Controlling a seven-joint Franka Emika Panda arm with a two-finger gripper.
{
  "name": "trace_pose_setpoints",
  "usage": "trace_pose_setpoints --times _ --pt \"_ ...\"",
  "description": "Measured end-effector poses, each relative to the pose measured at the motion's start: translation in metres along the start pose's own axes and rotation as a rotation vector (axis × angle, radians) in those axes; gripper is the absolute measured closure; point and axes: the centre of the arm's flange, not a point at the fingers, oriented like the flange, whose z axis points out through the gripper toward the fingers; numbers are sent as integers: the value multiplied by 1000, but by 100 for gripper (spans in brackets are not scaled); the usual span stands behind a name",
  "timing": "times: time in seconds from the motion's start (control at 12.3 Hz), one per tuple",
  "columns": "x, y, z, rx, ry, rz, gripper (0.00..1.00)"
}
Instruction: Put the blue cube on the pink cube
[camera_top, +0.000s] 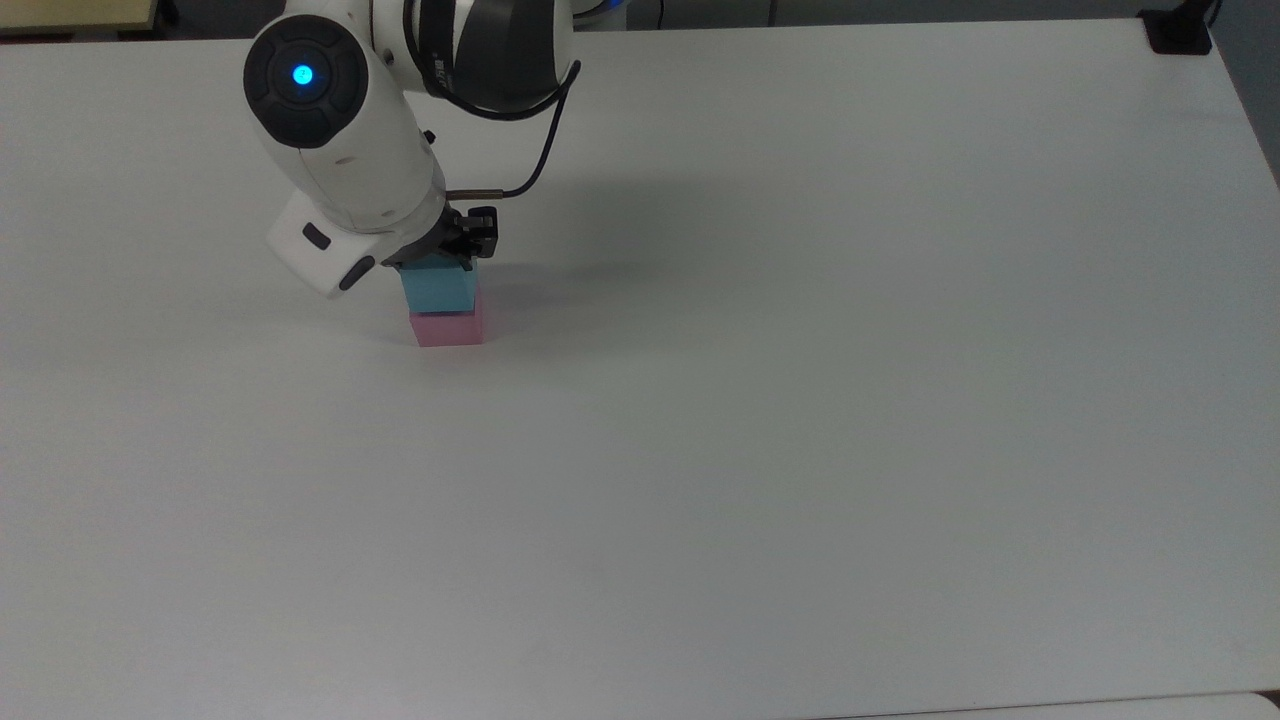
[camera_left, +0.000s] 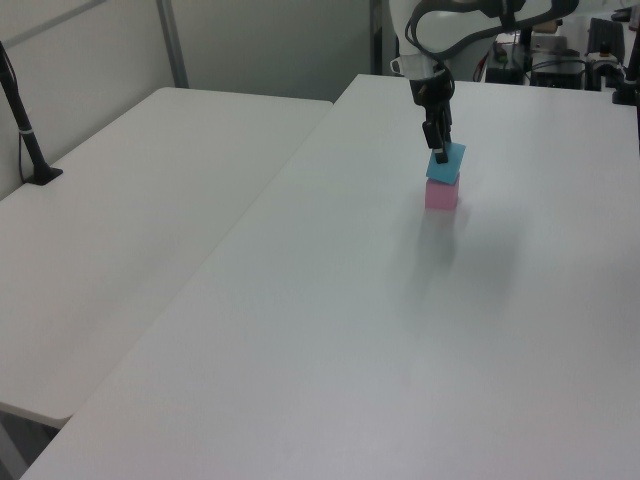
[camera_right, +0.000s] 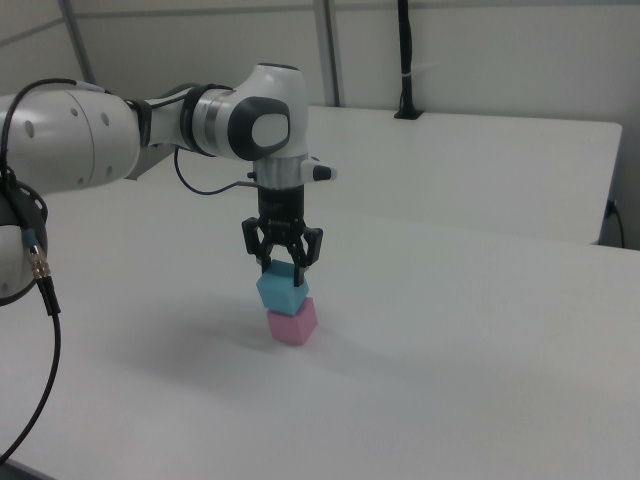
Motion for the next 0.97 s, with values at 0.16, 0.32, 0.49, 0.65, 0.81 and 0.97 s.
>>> trace_pose_setpoints --times 0.16,0.32,0.49,0.65,0.81,0.97 --pt "0 -1 0 -15 -3 10 14" --pt "2 -7 -5 -46 10 62 0" --pt "-12 -9 -39 -80 66 83 0" --pt "-61 -13 -93 -77 141 90 0" --pt "-126 -22 -133 -66 203 87 0" --pt "-167 -32 -148 -57 221 80 0"
